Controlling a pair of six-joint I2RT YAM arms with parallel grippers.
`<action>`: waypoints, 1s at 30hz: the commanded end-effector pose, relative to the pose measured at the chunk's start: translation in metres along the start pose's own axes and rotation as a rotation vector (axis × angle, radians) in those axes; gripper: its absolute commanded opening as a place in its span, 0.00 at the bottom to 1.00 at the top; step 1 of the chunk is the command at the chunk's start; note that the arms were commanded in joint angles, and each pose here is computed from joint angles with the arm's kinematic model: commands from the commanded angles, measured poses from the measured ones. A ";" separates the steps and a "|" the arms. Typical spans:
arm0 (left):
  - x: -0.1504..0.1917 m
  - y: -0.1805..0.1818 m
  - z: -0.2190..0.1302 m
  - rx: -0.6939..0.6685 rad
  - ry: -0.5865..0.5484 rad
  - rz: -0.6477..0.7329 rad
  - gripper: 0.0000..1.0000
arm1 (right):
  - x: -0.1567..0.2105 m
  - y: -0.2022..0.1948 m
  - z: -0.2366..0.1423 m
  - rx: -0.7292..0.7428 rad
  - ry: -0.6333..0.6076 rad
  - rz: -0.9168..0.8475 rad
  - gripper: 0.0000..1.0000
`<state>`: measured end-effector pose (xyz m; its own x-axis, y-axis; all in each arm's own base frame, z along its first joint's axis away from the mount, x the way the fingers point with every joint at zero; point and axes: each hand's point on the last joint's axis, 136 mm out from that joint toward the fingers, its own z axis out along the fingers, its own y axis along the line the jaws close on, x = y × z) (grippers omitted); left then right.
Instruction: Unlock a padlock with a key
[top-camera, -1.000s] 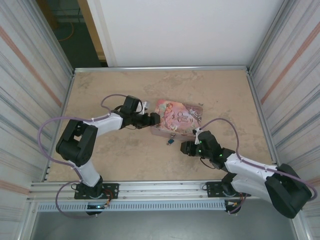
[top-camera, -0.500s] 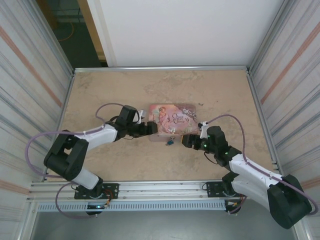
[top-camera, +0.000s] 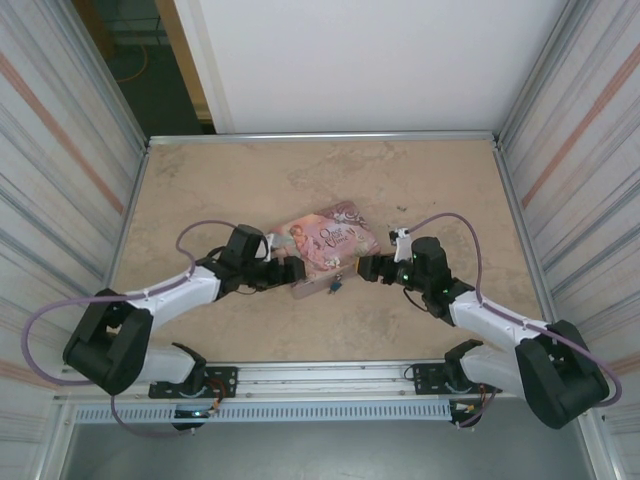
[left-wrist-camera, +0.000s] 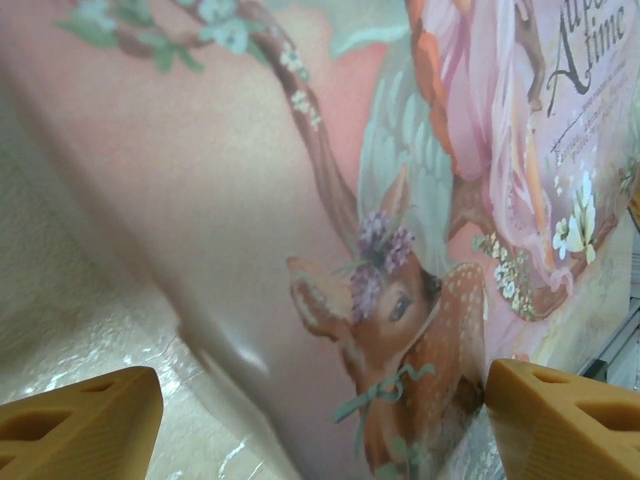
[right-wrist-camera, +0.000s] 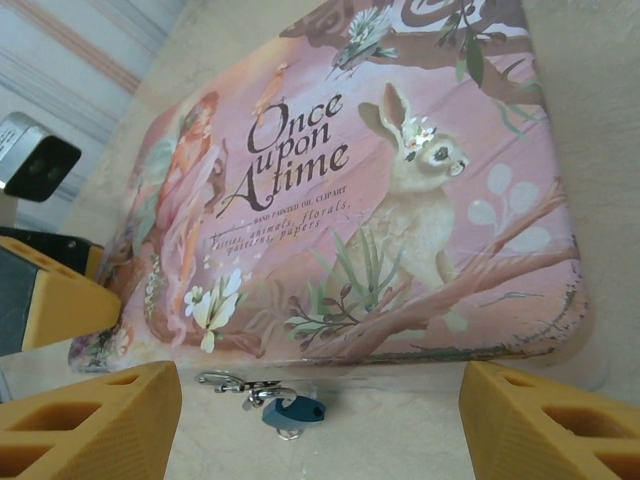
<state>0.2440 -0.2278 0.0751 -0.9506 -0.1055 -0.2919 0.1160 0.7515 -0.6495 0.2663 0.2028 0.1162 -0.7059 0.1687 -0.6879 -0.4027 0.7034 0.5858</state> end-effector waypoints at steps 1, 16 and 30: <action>0.006 0.002 -0.010 -0.034 0.010 -0.007 0.84 | -0.024 0.011 -0.004 -0.034 -0.072 -0.055 0.73; -0.036 -0.037 -0.073 0.008 -0.215 0.115 0.84 | -0.021 -0.011 -0.047 0.082 -0.191 0.011 0.99; -0.045 -0.075 -0.091 0.131 -0.251 0.194 0.75 | -0.010 -0.016 -0.056 0.062 -0.237 0.136 0.99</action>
<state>0.2506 -0.2104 0.1790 -0.8295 -0.1585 -0.5355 0.2710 0.7242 -0.6341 0.2486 0.1523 0.1437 -0.5749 0.3777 -0.7259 -0.3084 0.7217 0.6197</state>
